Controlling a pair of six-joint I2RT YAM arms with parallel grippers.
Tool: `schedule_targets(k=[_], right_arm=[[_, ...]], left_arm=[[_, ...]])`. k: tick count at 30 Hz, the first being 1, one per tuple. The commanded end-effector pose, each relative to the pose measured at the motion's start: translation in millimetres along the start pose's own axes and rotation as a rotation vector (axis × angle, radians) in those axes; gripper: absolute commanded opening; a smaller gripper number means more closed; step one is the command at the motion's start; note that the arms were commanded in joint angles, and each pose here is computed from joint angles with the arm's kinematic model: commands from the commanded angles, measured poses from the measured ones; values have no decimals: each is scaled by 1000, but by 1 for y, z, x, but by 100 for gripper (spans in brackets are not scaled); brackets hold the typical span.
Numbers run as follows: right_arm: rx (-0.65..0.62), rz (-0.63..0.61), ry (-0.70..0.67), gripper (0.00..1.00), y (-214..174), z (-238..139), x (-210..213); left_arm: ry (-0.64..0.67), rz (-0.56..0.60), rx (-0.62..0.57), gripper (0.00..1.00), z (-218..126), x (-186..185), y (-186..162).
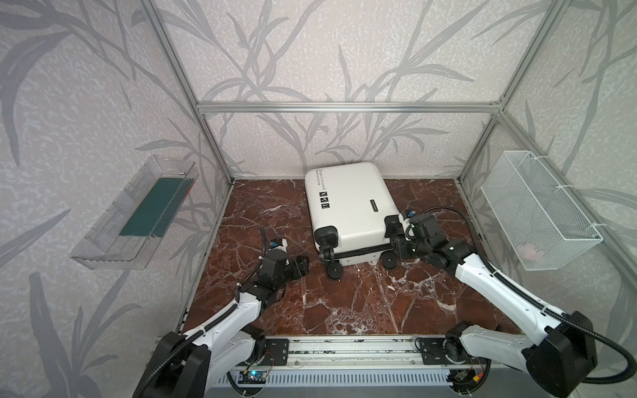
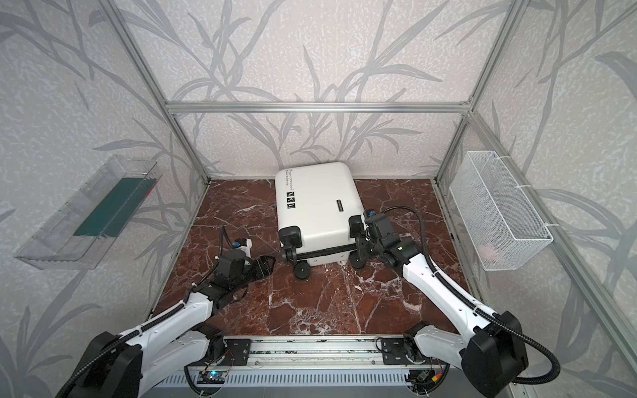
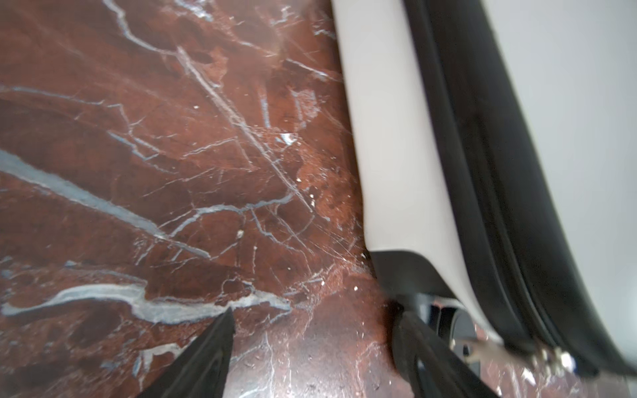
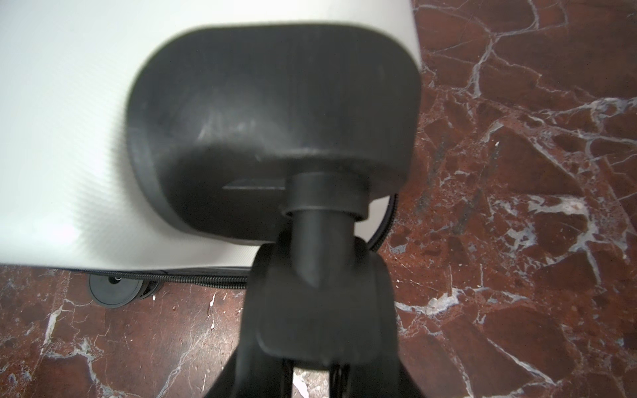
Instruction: Pack the luggage
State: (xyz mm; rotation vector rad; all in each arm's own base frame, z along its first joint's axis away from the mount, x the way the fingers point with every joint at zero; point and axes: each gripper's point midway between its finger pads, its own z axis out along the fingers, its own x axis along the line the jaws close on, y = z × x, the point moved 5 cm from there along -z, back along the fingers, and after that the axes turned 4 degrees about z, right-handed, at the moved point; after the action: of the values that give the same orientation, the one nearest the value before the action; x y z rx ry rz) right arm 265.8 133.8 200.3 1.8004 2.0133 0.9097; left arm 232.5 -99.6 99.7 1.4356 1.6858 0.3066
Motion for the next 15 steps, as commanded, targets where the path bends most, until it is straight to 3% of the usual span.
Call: schedule_targets(k=[1,10,15], right_arm=[[-74,16,17,0,13,-5,1],[-68,25,33,0,11,-2,2],[-61,26,39,0,10,-2,2]], left_arm=[[-56,119,-151,76,-7,-12,8],[-175,259,-216,74,-7,-35,-7],[-235,304,-242,64,-2,-41,-12]])
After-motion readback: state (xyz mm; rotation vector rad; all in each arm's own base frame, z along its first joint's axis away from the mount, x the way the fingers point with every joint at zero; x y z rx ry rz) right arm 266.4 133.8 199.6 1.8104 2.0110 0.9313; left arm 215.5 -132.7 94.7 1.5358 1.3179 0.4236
